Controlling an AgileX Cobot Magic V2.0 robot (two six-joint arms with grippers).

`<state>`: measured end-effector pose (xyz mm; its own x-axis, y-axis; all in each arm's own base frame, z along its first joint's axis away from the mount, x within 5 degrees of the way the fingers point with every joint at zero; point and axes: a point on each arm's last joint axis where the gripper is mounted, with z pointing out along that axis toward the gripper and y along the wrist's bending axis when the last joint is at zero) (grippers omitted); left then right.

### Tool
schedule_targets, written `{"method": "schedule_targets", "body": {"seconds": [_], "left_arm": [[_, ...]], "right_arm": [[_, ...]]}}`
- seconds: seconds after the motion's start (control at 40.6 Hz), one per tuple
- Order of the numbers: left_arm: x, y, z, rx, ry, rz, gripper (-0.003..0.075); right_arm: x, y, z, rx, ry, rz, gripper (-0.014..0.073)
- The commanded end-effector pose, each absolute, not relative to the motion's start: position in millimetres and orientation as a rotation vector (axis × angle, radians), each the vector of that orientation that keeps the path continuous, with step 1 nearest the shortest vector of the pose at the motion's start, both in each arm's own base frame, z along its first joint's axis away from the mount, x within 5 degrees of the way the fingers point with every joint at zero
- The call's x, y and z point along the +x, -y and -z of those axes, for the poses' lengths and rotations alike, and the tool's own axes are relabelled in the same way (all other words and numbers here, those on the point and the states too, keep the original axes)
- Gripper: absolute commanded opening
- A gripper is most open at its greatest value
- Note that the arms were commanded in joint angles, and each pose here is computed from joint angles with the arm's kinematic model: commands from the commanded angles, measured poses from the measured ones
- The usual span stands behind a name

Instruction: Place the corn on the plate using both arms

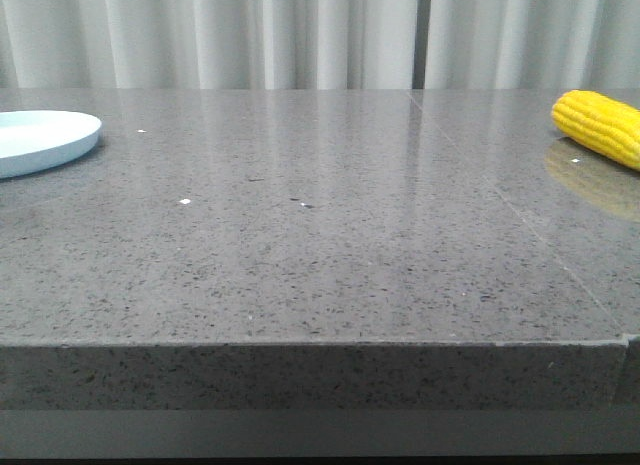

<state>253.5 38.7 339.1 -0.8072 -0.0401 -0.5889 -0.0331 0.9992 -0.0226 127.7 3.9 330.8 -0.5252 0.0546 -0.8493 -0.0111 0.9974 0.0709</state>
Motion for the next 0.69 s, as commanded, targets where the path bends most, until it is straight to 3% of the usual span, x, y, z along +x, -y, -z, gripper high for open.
{"method": "schedule_targets", "body": {"seconds": [0.0, 0.123, 0.664], "left_arm": [[273, -49, -350, -0.076, -2.429, 0.120, 0.0562], [300, -62, -338, -0.125, -2.442, 0.221, 0.0538], [377, -85, -294, -0.154, -2.510, 0.237, 0.0440]], "right_arm": [[132, -3, -344, 0.028, -2.035, -0.076, 0.0645], [132, -3, -344, 0.028, -2.035, -0.076, 0.0645], [132, -3, -344, 0.028, -2.035, -0.076, 0.0645]]}}
